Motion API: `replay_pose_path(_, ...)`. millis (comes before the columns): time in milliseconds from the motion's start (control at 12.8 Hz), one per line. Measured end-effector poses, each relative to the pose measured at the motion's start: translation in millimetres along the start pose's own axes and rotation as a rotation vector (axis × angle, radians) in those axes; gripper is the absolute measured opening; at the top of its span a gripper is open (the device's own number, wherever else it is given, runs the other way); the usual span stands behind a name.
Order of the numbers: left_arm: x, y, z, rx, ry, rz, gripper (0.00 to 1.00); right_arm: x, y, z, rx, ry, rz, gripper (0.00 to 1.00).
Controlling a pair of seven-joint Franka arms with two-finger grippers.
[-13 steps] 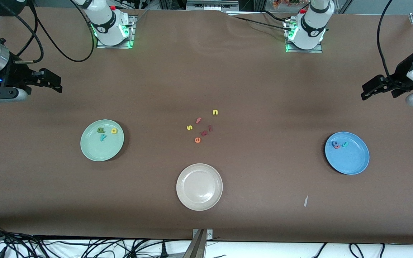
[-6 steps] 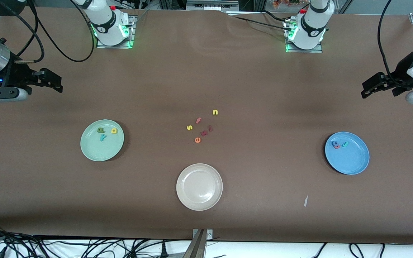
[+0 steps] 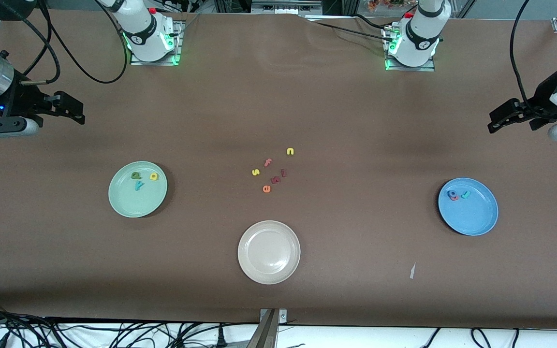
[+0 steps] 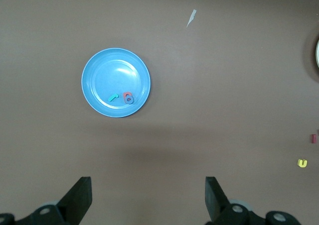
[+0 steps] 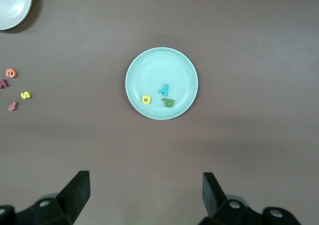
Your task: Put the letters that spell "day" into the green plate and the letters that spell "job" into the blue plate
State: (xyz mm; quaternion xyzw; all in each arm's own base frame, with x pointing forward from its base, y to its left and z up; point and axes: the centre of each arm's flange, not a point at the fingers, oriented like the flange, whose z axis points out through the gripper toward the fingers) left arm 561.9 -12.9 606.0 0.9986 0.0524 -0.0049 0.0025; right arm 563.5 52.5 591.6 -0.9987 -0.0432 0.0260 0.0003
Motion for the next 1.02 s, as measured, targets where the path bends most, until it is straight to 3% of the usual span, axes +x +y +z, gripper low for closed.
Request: replay_pose_path(1017,-1.8,2.3,-12.1,0.000,0.000,0.006,1.00,-0.7,0.3,-1.5,0.000,0.002,-0.006,1.00)
